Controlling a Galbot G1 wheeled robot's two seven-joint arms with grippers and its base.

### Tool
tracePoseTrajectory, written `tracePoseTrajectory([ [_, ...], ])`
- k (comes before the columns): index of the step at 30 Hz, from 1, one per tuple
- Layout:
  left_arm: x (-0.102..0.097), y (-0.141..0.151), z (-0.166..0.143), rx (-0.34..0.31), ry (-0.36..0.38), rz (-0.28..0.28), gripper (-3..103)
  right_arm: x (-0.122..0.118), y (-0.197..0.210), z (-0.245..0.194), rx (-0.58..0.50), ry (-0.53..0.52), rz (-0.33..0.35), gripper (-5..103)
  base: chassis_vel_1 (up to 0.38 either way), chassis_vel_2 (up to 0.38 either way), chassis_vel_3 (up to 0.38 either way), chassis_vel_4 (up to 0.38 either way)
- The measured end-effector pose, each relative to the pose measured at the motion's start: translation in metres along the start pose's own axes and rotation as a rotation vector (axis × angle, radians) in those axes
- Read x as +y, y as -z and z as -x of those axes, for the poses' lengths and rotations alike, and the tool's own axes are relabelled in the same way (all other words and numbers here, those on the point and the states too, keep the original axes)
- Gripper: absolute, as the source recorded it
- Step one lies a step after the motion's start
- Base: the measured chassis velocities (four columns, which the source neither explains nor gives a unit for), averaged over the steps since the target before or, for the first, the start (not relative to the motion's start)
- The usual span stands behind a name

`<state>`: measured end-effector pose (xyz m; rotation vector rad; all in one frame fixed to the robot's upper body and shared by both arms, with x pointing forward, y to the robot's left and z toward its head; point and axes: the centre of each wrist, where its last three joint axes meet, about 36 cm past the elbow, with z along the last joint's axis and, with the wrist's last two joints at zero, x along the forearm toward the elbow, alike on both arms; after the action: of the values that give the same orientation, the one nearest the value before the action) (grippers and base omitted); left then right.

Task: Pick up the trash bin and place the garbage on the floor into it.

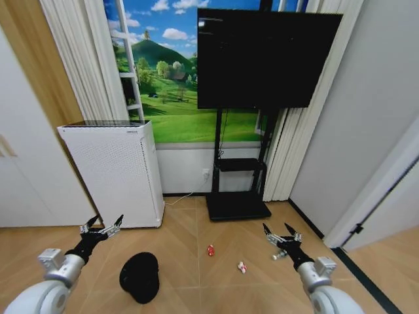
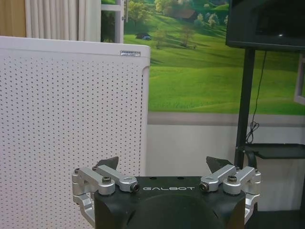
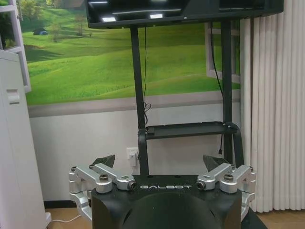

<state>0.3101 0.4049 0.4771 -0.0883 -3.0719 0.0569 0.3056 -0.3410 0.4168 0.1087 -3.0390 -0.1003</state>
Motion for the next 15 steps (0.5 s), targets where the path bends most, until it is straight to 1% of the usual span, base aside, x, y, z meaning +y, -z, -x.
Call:
tracePoseTrajectory([
  [3,0.0011,-0.0015,0.0008,0.006,0.009,-0.003,100,0.0012,-0.0013,0.0003,0.002,-0.001,0.002,100,-0.272,0.244,0.257,-0.193],
  [5,0.0013,-0.0018,0.0008,0.014,0.013,-0.003,100,0.0013,-0.0015,0.0008,0.002,-0.002,0.002,100,-0.174,0.189,0.045,-0.013],
  [7,0.002,-0.003,0.001,0.019,0.016,-0.004,100,0.0014,-0.0017,0.0007,0.004,-0.002,0.002,100,-0.117,0.071,0.018,-0.003],
  [10,0.0022,-0.0047,0.0014,0.024,0.017,-0.004,100,0.0015,-0.0017,0.0008,0.007,-0.002,0.002,100,0.0,-0.002,-0.051,-0.039],
  [15,0.0016,-0.006,0.0017,0.028,0.018,0.001,100,0.0028,-0.0027,0.0015,0.012,0.002,0.005,100,0.101,-0.045,-0.058,0.045],
])
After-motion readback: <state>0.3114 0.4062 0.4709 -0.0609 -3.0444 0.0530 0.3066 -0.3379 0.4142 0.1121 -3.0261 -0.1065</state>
